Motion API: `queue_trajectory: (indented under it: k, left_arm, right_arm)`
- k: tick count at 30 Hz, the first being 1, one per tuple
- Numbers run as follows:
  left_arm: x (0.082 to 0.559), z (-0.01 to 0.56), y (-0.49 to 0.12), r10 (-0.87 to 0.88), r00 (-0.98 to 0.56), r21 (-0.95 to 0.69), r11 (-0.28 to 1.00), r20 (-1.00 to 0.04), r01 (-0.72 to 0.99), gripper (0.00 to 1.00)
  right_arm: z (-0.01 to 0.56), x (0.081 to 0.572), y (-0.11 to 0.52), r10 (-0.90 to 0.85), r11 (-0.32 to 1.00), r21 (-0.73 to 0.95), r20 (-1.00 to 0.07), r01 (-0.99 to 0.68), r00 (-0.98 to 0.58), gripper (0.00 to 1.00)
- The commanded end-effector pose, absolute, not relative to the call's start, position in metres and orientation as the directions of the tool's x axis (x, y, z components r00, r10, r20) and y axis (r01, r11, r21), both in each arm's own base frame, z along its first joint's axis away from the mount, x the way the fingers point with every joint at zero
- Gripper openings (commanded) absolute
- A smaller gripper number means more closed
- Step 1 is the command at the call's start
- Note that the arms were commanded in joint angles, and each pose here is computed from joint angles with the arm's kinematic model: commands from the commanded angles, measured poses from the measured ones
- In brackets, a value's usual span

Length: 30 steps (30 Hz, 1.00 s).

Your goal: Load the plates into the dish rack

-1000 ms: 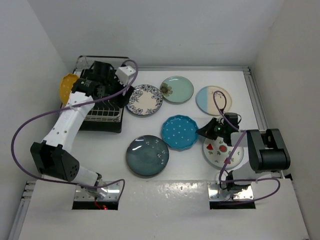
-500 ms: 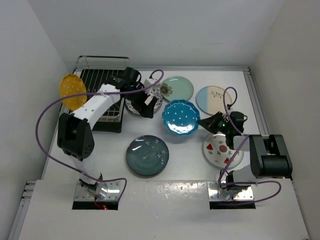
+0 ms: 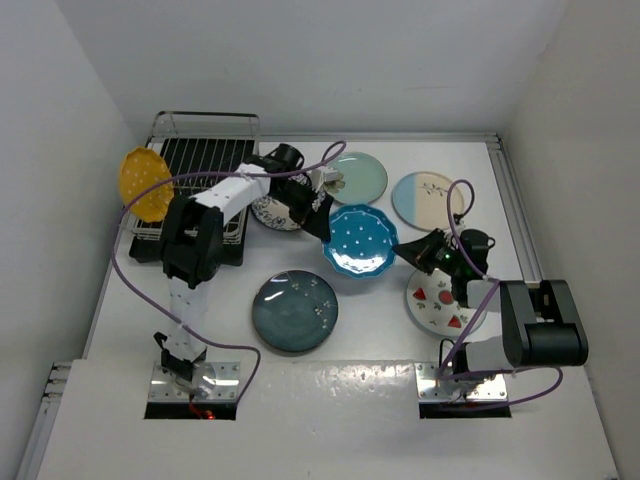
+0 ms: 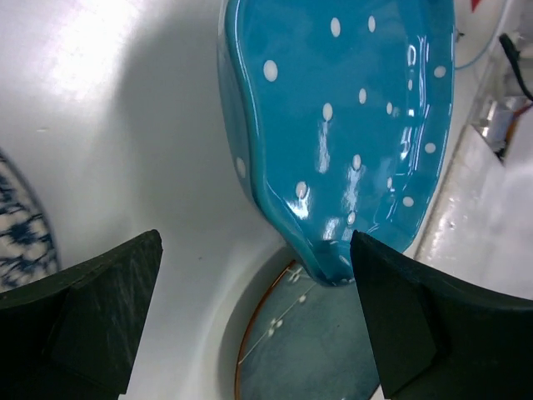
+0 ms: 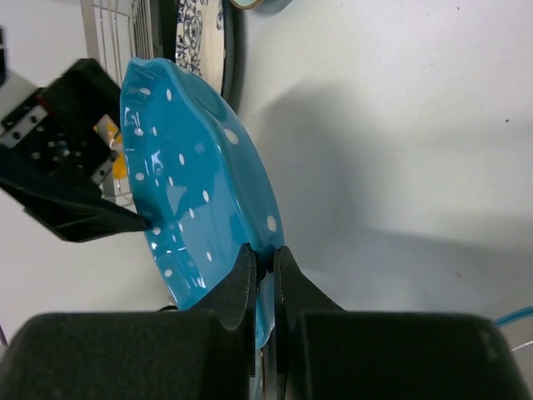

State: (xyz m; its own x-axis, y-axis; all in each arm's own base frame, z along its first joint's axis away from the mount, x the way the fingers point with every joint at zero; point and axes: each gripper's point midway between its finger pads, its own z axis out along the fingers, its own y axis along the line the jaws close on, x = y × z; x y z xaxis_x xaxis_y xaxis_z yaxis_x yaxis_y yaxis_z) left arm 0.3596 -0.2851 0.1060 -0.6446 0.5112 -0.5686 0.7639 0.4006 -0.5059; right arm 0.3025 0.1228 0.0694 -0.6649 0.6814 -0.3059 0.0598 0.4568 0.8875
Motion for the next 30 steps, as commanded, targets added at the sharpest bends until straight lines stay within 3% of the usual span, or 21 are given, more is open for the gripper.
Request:
queue_trajectory:
  k: [1,4,5,8,10,15,18,20,21,25,28,30]
  left_arm:
    - [0.347,0.13,-0.312,0.476,-0.63,-0.586,0.259,-0.614,0.767,0.99]
    - [0.334,0.136,-0.324,0.484,-0.611,-0.603,0.196,-0.626,0.773,0.9]
    - [0.334,0.131,-0.325,0.487,-0.618,-0.611,0.199,-0.617,0.766,0.78]
    - [0.329,0.128,-0.329,0.494,-0.619,-0.621,0.185,-0.611,0.761,0.6]
    - [0.329,0.128,-0.329,0.494,-0.619,-0.621,0.185,-0.611,0.761,0.37]
    - [0.335,0.147,-0.324,0.475,-0.602,-0.587,0.2,-0.642,0.784,0.0]
    - [0.351,0.168,-0.31,0.443,-0.602,-0.541,0.271,-0.664,0.796,0.0]
    - [0.368,0.195,-0.297,0.394,-0.595,-0.507,0.312,-0.7,0.803,0.0]
    - [0.378,0.205,-0.289,0.379,-0.586,-0.474,0.353,-0.716,0.807,0.0]
    - [0.422,0.311,-0.232,0.27,-0.431,-0.235,0.54,-0.861,0.808,0.0]
    - [0.438,0.366,-0.186,0.23,-0.336,-0.088,0.693,-0.913,0.715,0.0]
    - [0.445,0.409,-0.132,0.253,-0.254,0.088,0.849,-0.933,0.522,0.0]
  right_arm:
    - [0.123,0.309,0.136,0.657,0.398,0.904,-0.399,-0.156,-0.64,0.0]
    - [0.125,0.309,0.139,0.65,0.397,0.902,-0.408,-0.172,-0.64,0.0]
    - [0.126,0.31,0.139,0.651,0.397,0.901,-0.412,-0.176,-0.638,0.0]
    - [0.129,0.312,0.139,0.654,0.391,0.902,-0.413,-0.184,-0.634,0.0]
    - [0.129,0.309,0.148,0.638,0.381,0.904,-0.409,-0.194,-0.652,0.0]
    - [0.127,0.309,0.15,0.631,0.385,0.902,-0.411,-0.195,-0.658,0.0]
    - [0.128,0.311,0.152,0.622,0.391,0.9,-0.413,-0.193,-0.665,0.0]
    - [0.124,0.311,0.154,0.611,0.399,0.902,-0.397,-0.167,-0.684,0.07]
    - [0.122,0.313,0.152,0.604,0.412,0.897,-0.401,-0.16,-0.689,0.2]
    - [0.134,0.321,0.152,0.572,0.456,0.873,-0.437,-0.173,-0.695,0.55]
    - [0.13,0.321,0.148,0.553,0.503,0.849,-0.46,-0.162,-0.695,0.57]
    - [0.128,0.321,0.144,0.536,0.546,0.822,-0.489,-0.16,-0.688,0.57]
